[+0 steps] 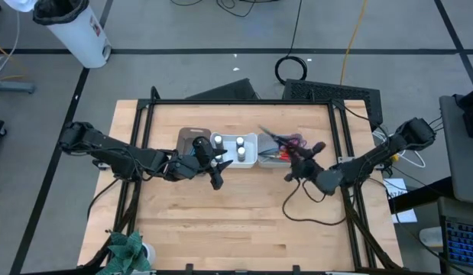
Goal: Pick & Place Paint Supplies
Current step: Put the black scissors into the gray bin
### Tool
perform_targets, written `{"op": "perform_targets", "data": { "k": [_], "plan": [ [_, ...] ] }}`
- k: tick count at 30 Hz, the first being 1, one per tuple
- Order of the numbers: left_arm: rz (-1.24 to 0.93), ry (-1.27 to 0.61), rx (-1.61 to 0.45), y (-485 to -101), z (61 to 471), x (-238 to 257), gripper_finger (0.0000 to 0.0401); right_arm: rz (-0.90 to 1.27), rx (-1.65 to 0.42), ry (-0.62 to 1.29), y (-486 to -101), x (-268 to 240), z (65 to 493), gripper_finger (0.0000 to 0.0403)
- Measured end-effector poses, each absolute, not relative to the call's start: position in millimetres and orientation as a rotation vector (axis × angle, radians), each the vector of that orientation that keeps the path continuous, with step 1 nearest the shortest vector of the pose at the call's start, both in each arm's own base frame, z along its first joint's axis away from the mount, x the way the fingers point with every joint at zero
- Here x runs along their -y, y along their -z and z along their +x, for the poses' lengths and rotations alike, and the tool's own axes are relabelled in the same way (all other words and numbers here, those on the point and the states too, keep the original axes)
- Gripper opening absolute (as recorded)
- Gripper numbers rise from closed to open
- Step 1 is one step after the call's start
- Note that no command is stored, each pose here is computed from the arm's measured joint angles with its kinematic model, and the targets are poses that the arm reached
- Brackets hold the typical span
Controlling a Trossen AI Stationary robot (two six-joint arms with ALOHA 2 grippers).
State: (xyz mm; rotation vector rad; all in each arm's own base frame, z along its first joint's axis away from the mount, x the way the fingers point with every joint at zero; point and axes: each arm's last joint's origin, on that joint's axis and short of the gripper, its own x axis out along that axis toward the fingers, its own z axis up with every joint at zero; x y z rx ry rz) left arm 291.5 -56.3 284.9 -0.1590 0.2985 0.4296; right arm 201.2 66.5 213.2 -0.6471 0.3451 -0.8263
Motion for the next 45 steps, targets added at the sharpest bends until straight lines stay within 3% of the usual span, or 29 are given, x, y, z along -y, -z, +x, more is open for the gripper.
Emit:
{"op": "perform_targets", "data": {
  "k": [5,8,17,22,26,28,30,37,45],
  "plan": [
    [-0.157,-0.43,-0.299,-285,291,56,0.02,-0.838,-0.509,1.004,-208,-66,193,0.0061],
    [-0.158,-0.43,-0.298,-285,291,56,0.02,-0.872,-0.53,0.998,-215,-66,194,0.0061],
    [-0.165,-0.433,-0.294,-285,292,56,0.02,-0.784,-0.372,0.937,-299,-54,205,0.0061],
    [-0.166,-0.435,-0.295,-285,292,55,0.02,-0.692,-0.131,0.718,-316,-38,206,0.0061],
    [-0.163,-0.435,-0.3,-285,291,55,0.02,-0.454,-0.11,0.32,-313,-13,213,0.0061],
    [-0.163,-0.435,-0.301,-285,291,55,0.02,-0.318,-0.173,0.111,-309,0,216,0.0061],
    [-0.163,-0.435,-0.301,-285,291,55,0.02,-0.227,-0.26,0.046,-311,13,218,0.0061],
    [-0.158,-0.437,-0.302,-285,292,55,0.02,-0.318,-0.854,0.194,-312,47,195,0.0061],
    [-0.165,-0.457,-0.3,-284,293,49,0.02,-0.385,-1.32,0.101,-290,49,171,0.0061]
  ]
}}
